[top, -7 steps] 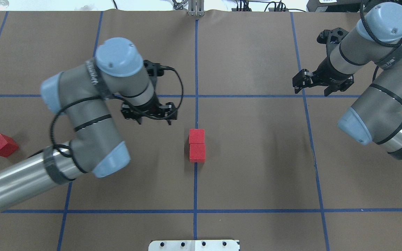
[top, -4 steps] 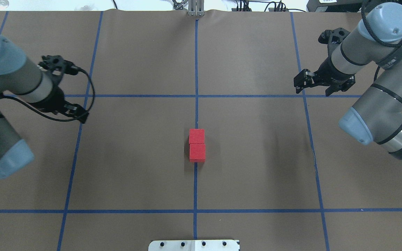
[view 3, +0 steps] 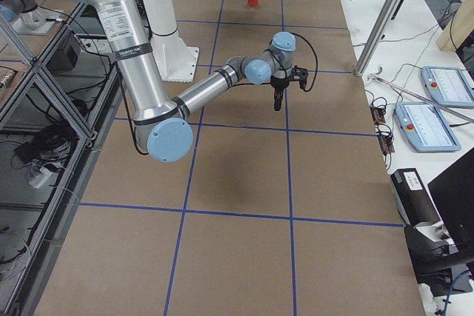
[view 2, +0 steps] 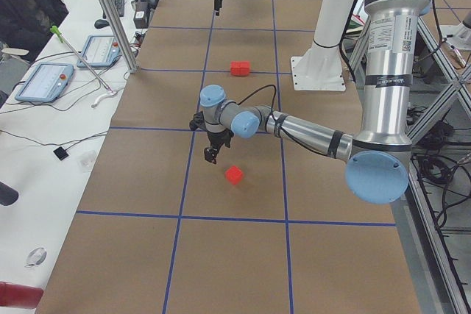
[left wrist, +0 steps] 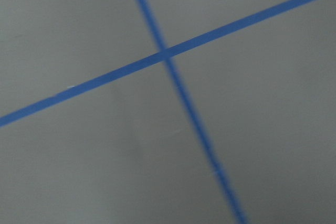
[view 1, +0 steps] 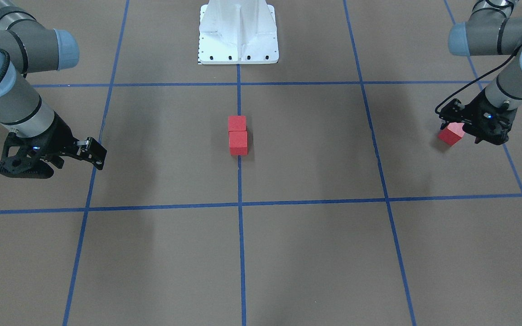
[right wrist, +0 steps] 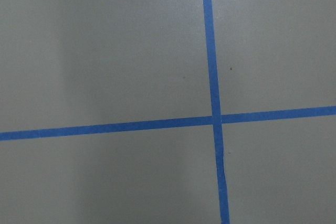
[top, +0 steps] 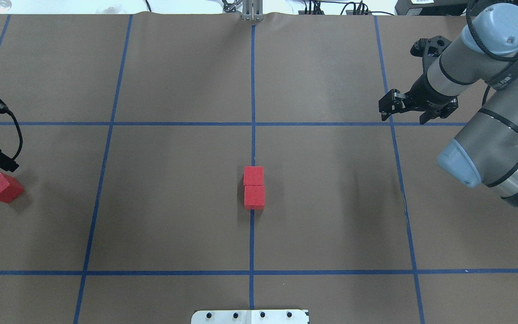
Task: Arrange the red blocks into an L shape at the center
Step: 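Open the left gripper and move it toward the last red cube, then grasp the last red cube with the left gripper and lift it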
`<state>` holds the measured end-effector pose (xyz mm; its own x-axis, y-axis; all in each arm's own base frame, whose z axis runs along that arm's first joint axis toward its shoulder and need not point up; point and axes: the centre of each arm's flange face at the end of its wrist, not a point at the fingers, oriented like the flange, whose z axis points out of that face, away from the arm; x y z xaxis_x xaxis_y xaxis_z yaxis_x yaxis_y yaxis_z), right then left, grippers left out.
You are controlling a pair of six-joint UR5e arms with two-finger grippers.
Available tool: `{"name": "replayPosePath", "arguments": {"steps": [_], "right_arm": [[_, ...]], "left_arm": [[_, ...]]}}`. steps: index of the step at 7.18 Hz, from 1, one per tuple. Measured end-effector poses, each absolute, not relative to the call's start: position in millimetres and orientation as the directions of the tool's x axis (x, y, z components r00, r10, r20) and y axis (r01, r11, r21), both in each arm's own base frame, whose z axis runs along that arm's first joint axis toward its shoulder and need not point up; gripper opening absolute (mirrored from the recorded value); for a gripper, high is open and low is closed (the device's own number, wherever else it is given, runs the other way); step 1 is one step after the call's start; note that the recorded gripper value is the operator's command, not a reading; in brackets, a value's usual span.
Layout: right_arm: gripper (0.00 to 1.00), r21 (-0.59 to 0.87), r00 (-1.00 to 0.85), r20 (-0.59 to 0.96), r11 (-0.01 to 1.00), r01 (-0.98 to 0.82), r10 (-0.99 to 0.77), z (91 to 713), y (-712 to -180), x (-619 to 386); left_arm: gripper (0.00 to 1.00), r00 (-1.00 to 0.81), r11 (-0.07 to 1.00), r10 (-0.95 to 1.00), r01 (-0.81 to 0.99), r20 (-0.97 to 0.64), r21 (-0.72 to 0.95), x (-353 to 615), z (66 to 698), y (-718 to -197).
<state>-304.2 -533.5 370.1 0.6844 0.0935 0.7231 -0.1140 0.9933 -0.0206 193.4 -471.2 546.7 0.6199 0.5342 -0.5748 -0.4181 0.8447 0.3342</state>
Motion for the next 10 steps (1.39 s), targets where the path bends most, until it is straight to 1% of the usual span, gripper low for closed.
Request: {"name": "replayPosePath", "arguments": {"steps": [3, 6, 10], "right_arm": [[0.99, -0.026, 0.685, 0.721, 0.993, -0.117, 0.100, 371.1, -533.8, -305.9], [0.99, -0.026, 0.685, 0.722, 0.993, -0.117, 0.100, 370.0, -534.2, -307.6], [0.99, -0.026, 0.684, 0.723, 0.993, -0.117, 0.099, 368.6, -534.7, -309.1]], "left_arm": [[1.00, 0.618, 0.848, 0.528, -0.425, -0.583, 0.319, 191.3, 584.8, -471.6], [1.00, 0.645, 0.885, 0.464, -0.374, -0.608, 0.278, 194.2, 590.3, -470.7], [1.00, 0.616, 0.864, 0.499, -0.400, -0.609, 0.304, 213.9, 599.9, -459.9]]}}
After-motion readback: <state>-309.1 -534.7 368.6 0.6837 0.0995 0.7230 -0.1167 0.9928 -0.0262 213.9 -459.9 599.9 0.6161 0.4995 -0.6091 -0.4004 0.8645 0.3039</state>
